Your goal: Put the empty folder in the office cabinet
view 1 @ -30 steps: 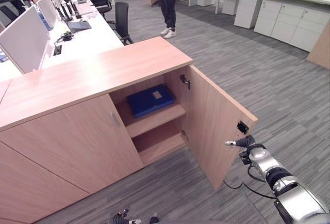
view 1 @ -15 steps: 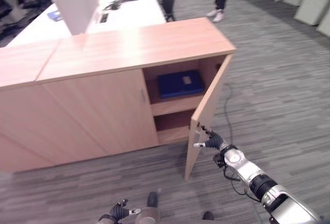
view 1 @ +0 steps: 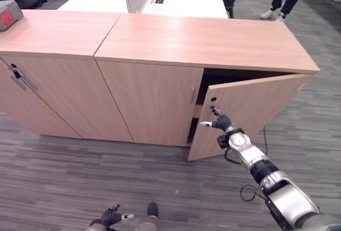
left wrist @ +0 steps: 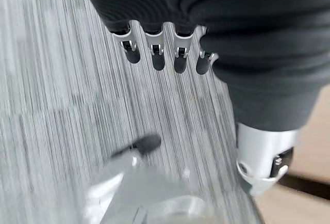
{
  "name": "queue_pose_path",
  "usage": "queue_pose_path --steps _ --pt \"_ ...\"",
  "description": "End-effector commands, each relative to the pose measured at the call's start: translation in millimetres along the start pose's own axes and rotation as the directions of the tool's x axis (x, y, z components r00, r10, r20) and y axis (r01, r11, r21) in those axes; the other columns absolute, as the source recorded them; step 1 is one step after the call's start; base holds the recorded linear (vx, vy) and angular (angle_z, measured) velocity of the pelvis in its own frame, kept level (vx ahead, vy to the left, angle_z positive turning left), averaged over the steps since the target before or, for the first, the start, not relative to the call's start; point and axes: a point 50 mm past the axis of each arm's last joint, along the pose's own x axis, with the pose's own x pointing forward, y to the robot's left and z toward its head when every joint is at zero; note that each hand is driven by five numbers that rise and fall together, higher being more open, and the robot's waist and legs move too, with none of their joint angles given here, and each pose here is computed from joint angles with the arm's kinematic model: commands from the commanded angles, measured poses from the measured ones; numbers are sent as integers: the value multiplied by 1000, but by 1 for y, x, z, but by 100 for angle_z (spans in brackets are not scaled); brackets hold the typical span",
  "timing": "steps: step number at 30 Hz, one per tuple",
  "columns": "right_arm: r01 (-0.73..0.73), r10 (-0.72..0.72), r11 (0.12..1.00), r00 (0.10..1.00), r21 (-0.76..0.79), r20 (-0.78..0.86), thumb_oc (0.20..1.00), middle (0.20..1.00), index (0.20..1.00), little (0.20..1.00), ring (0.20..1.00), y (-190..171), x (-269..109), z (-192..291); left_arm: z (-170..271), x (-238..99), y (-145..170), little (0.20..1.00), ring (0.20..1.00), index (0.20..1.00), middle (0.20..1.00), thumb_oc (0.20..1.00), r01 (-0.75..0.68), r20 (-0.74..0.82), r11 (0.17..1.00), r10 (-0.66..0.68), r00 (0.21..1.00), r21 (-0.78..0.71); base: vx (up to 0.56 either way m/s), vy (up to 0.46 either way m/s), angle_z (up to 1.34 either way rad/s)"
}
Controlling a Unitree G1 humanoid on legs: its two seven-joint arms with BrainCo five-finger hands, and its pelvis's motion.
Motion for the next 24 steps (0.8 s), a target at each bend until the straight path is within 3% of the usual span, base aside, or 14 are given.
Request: queue_pose_path --steps 1,4,8,16,24 --pt "161 -182 978 970 136 161 1000 1000 1000 1000 1000 -54 12 56 6 0 10 1000 1000 1000 1000 1000 -18 32 1000 17 999 20 232 -70 77" --pt "317 -335 933 938 171 91 1000 1000 1000 1000 1000 -107 7 46 6 1 14 1000 1000 1000 1000 1000 -16 26 999 15 1000 40 167 -97 79" --pt "386 -399 911 915 147 63 1000 1000 1000 1000 1000 -137 2 49 -6 -1 8 1000 1000 1000 1000 1000 -1 -6 999 2 1000 34 167 -114 59" --pt "466 -469 882 882 68 39 1000 1000 1000 1000 1000 -176 -5 60 -10 -3 -12 1000 1000 1000 1000 1000 70 -6 996 -70 998 54 60 -111 3" --pt "506 -507 861 861 47 23 1000 1000 1000 1000 1000 -191 -9 66 3 -1 -23 1000 1000 1000 1000 1000 102 40 993 -104 994 54 24 -81 13"
